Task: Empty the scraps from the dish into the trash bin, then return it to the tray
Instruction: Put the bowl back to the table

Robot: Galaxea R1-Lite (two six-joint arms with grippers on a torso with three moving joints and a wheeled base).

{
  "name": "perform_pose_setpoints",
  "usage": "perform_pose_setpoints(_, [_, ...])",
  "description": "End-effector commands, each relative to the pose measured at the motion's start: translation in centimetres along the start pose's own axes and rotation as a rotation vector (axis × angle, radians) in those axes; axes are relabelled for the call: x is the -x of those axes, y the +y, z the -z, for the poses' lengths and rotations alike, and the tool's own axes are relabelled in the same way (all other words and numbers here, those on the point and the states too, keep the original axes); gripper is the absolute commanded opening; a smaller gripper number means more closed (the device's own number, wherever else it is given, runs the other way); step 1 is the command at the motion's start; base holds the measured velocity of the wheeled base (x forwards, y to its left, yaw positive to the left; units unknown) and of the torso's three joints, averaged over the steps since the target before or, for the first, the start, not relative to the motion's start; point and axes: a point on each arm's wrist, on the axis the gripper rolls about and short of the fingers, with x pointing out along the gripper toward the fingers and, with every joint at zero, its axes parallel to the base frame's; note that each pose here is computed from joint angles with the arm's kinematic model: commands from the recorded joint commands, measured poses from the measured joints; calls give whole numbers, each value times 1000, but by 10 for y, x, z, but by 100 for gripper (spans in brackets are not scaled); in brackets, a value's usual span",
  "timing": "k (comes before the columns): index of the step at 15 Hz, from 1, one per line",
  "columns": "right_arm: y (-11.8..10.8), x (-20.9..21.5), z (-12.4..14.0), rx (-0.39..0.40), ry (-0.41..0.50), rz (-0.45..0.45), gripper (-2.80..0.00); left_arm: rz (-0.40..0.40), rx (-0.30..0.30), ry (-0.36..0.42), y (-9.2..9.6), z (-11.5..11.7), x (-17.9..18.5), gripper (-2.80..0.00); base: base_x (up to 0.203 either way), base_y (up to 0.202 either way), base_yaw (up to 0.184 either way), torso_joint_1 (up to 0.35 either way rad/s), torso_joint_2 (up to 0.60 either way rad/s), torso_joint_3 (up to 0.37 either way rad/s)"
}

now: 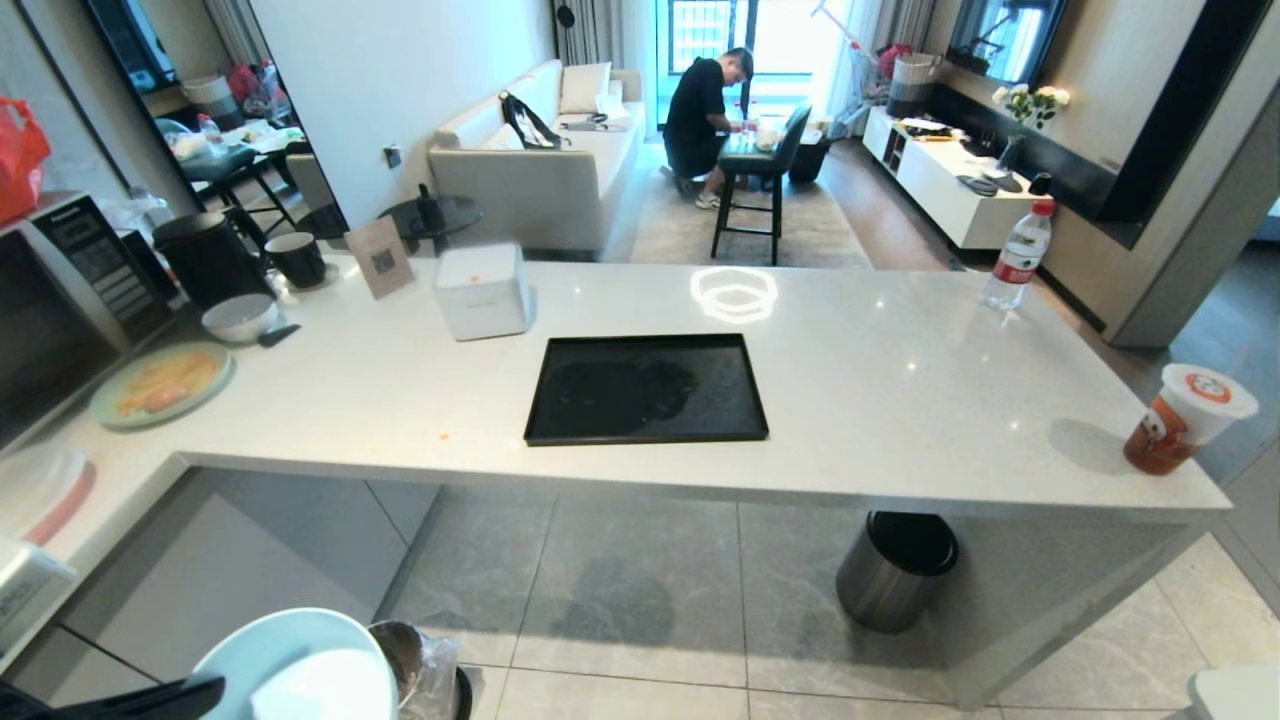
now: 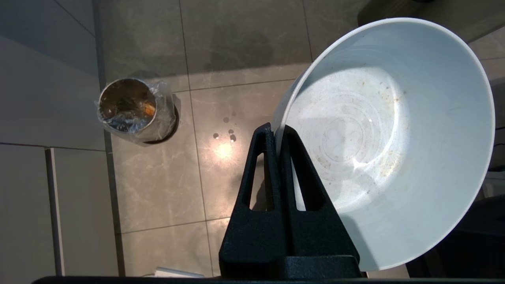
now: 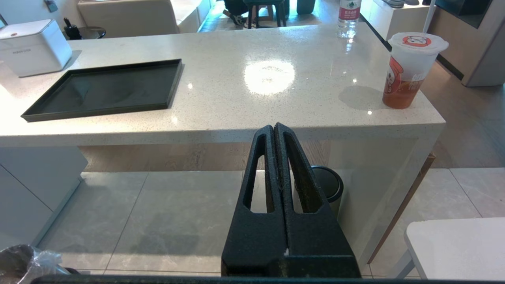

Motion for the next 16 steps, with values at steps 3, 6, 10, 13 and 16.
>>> perform_pose_setpoints(3, [0, 0, 0, 0, -1, 0, -280, -1, -1, -14, 0, 2, 3, -280, 0, 0, 0, 0, 0, 0])
perform_pose_setpoints(6, [0, 0, 0, 0, -1, 0, -280, -1, -9, -34, -1, 3, 6, -280, 0, 0, 0, 0, 0, 0])
perform_pose_setpoints(10, [0, 0, 0, 0, 0, 0, -280, -5, -15, -31, -1, 16, 8, -280, 0, 0, 0, 0, 0, 0])
perform_pose_setpoints(13, [0, 0, 0, 0, -1, 0, -280, -12, -18, -29, -1, 17, 7, -280, 0, 0, 0, 0, 0, 0])
perform_pose_setpoints(16, [0, 0, 0, 0, -1, 0, -280, -13, -26, -36, -1, 18, 9, -280, 0, 0, 0, 0, 0, 0])
